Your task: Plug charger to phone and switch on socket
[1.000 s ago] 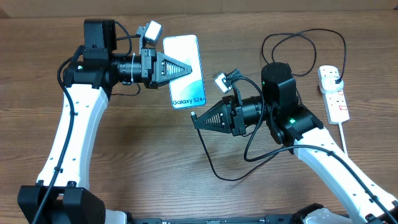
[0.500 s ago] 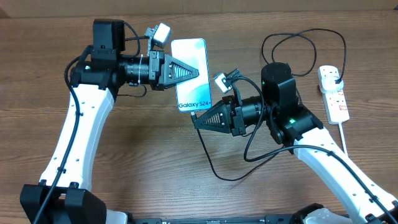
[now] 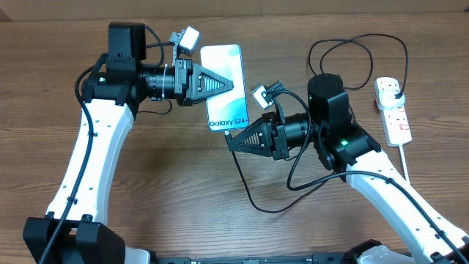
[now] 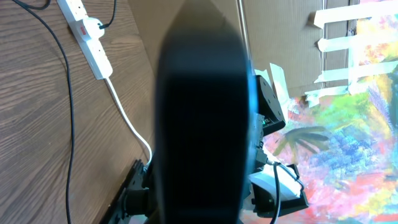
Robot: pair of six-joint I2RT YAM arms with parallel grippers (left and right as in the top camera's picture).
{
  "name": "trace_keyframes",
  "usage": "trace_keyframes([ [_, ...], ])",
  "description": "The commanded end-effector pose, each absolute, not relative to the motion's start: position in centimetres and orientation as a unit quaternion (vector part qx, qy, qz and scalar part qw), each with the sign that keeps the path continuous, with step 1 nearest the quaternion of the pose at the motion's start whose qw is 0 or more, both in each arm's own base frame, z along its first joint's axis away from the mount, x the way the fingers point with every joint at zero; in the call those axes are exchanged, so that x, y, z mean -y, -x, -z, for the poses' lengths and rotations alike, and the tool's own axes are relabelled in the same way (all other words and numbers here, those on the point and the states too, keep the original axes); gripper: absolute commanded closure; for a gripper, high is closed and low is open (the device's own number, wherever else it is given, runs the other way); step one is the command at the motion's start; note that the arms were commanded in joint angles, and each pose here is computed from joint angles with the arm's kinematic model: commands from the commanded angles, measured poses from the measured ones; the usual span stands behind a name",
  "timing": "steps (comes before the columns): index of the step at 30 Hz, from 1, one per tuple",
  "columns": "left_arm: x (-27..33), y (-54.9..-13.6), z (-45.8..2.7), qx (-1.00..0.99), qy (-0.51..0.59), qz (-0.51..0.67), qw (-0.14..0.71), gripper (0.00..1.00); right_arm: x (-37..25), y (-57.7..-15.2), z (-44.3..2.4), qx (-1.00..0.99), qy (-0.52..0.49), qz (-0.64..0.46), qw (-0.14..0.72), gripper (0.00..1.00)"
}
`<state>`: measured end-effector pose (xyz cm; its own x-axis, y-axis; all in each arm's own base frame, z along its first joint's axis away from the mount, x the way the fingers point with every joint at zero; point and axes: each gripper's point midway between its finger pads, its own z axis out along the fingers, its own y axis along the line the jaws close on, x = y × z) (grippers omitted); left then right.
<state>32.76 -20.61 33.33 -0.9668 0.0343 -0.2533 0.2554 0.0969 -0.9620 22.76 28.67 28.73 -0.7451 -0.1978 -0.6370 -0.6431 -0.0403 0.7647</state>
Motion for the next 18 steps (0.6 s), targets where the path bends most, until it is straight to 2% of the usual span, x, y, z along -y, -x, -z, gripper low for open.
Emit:
trace_keyframes([
  [1, 20.74, -31.97, -34.49, -0.724, -0.121, 0.673, 0.091, 0.96, -28.73, -22.99, -29.15, -0.670, 0.315, -0.647, 0.182, 0.96],
  [18, 20.74, -32.30, -34.83, -0.720, -0.138, 0.671, 0.110, 0.96, -28.73, -23.08, -29.22, -0.670, 0.315, -0.646, 0.185, 0.96],
])
